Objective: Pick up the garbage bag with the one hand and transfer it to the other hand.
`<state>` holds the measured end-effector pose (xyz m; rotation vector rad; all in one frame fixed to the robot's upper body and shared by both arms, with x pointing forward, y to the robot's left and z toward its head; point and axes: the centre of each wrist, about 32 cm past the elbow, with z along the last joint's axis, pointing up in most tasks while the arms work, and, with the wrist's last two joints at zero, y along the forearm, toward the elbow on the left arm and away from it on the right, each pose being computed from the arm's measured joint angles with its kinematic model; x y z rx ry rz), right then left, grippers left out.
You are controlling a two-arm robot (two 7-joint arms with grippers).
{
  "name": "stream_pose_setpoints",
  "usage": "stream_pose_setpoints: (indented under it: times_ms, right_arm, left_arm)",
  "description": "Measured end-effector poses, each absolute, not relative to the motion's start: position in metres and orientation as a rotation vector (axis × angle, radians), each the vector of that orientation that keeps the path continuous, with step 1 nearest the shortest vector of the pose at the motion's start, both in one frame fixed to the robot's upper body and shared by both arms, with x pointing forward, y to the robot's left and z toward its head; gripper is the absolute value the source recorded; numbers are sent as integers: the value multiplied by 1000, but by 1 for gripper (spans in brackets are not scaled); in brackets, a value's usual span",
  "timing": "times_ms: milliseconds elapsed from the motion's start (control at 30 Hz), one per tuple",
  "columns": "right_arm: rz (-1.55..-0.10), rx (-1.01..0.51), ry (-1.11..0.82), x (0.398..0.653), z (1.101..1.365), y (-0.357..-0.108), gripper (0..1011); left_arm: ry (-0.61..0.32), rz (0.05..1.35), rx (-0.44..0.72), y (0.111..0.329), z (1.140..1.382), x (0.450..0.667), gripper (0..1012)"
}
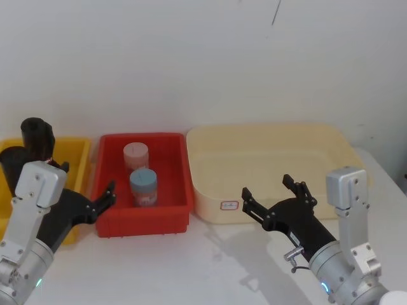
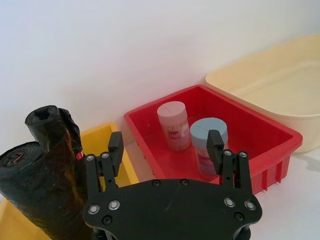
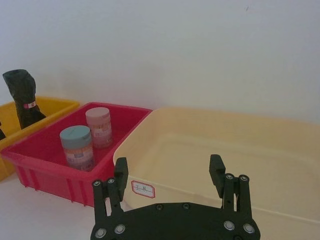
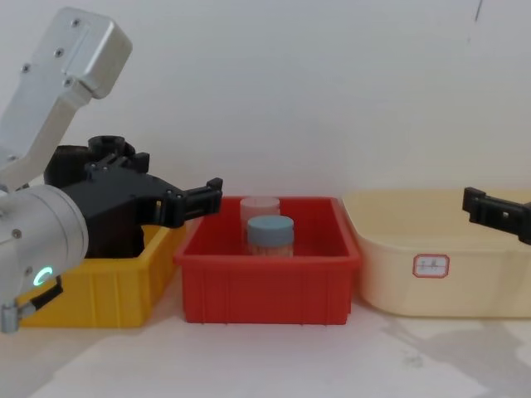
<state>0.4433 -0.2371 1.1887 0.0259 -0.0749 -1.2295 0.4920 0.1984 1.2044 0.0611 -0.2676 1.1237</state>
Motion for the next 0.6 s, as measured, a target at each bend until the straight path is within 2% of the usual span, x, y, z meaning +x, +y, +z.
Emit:
stream_pose_setpoints:
  times_ms: [600]
  right_arm:
    - [-1230,26,-75,443,1189,-237,999]
  left_arm:
    - [-268,1124,61,198,1204,492,1001]
